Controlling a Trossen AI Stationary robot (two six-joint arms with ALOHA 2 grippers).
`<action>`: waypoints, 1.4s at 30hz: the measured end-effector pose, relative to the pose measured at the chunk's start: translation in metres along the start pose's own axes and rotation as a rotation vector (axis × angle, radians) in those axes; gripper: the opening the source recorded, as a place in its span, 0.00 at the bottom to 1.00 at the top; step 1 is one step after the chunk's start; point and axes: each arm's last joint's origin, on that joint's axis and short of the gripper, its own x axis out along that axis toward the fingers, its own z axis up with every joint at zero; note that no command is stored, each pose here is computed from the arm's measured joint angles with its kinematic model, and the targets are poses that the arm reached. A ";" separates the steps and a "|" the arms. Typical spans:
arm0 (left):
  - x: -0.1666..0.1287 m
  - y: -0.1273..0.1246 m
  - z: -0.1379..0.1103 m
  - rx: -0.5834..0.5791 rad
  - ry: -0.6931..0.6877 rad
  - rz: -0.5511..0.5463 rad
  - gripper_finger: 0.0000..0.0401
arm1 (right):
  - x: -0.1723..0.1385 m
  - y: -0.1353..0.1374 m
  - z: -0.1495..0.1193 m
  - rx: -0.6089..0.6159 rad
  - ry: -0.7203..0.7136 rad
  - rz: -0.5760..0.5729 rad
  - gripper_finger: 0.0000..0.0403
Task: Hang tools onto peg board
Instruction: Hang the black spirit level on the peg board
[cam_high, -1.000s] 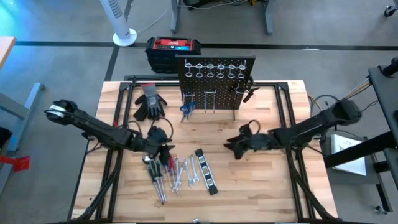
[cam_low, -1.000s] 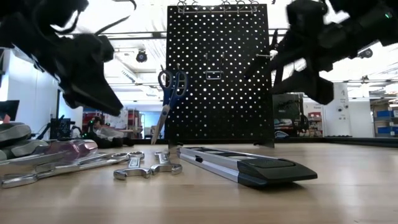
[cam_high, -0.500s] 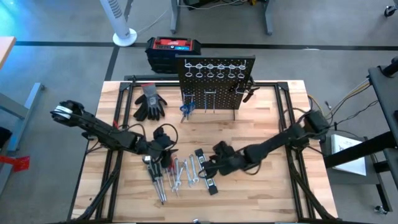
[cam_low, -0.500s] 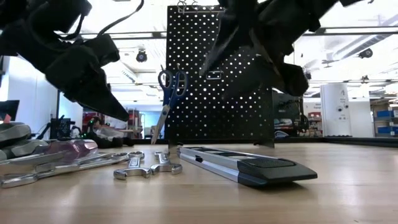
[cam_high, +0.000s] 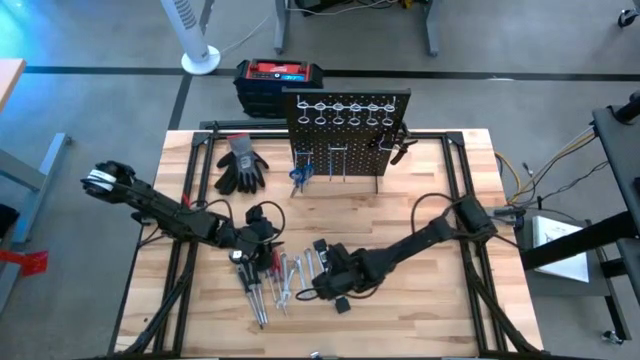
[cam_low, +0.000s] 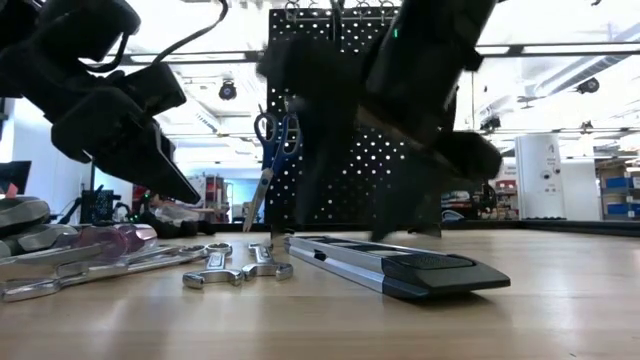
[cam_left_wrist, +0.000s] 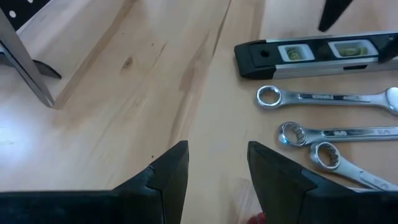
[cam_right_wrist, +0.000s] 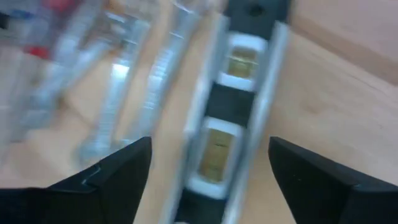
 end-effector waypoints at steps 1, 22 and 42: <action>0.000 0.000 0.000 0.000 0.001 0.001 0.39 | 0.004 -0.002 -0.001 0.010 0.021 -0.023 0.81; 0.000 -0.003 0.006 -0.114 -0.070 -0.028 0.39 | 0.019 -0.016 -0.008 -0.121 0.055 -0.145 0.39; -0.003 -0.008 0.046 -0.328 -0.443 -0.172 0.39 | -0.067 -0.027 -0.033 -0.369 -0.568 -0.289 0.37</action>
